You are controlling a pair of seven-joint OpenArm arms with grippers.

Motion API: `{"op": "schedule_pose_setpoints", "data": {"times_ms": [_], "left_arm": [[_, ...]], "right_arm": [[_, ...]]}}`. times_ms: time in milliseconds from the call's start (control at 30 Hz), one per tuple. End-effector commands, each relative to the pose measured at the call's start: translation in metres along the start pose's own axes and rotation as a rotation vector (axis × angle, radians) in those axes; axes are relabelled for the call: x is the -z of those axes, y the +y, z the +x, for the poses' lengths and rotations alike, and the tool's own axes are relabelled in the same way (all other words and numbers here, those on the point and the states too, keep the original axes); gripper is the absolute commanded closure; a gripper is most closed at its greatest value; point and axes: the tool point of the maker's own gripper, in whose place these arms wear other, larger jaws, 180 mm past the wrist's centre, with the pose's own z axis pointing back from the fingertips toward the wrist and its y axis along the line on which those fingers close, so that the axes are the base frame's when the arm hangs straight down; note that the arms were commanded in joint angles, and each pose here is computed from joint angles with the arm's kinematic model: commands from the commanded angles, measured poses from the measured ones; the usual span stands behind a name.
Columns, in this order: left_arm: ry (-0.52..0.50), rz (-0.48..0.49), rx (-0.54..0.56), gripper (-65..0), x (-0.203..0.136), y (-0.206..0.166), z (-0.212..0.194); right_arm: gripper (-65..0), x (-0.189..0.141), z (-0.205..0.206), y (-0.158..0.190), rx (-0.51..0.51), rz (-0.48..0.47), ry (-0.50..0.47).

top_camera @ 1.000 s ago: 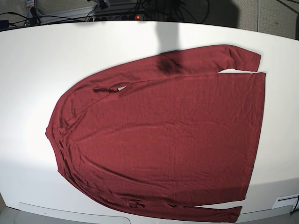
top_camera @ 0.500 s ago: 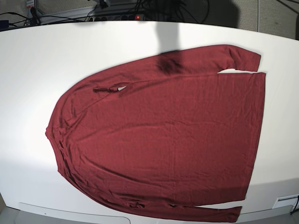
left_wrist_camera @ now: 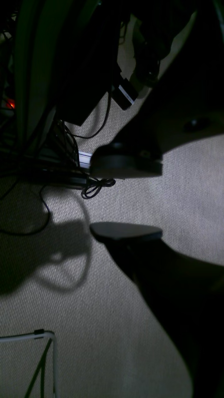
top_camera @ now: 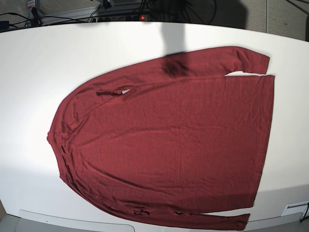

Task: Fold the T-shirt properly

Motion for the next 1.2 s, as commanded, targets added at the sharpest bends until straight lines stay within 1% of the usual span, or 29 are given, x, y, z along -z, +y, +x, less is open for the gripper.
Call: {"op": "schedule_pose_setpoints", "data": {"times_ms": [0, 233, 400, 533, 600, 667, 833, 900, 1000, 1167], "left_arm": [[0.0, 0.002, 0.004, -23.2, -0.003, 0.002, -0.004], [0.005, 0.002, 0.004, -23.2, -0.003, 0.002, -0.005], [0.027, 0.003, 0.003, -23.2, -0.005, 0.003, -0.014], [0.05, -0.003, 0.003, -23.2, -0.009, 0.003, -0.022], [0.036, -0.016, 0.009, -23.2, -0.014, 0.003, -0.021], [0.009, -0.027, 0.004, -23.2, -0.023, 0.003, -0.018], [-0.063, -0.022, 0.028, -23.2, -0.055, 0.01, -0.005], [-0.101, -0.019, 0.051, -23.2, -0.071, 0.012, 0.003], [-0.15, -0.014, 0.086, -23.2, -0.096, 0.014, 0.013], [-0.179, -0.004, 0.138, -23.2, -0.134, 0.015, 0.025]], "right_arm": [[-37.1, -0.001, -0.003, -0.001, 0.003, 0.003, 0.0], [-37.1, -0.001, -0.005, -0.001, 0.003, 0.003, 0.007], [-37.1, -0.003, -0.018, 0.0, 0.003, 0.006, 0.03], [-37.1, -0.009, -0.031, 0.004, -0.013, 0.04, 0.043], [-37.0, -0.014, -0.036, 0.007, -0.032, 0.069, 0.037], [-37.1, -0.022, -0.04, 0.015, -0.057, 0.111, 0.026], [-37.0, -0.048, -0.038, 0.021, -0.026, 0.171, -0.063], [-37.0, -0.061, -0.038, 0.023, -0.032, 0.181, -0.092], [-37.0, -0.081, -0.041, 0.026, -0.073, 0.191, -0.112], [-35.5, -0.115, -0.046, 0.039, -0.156, 0.202, -0.136]]}}
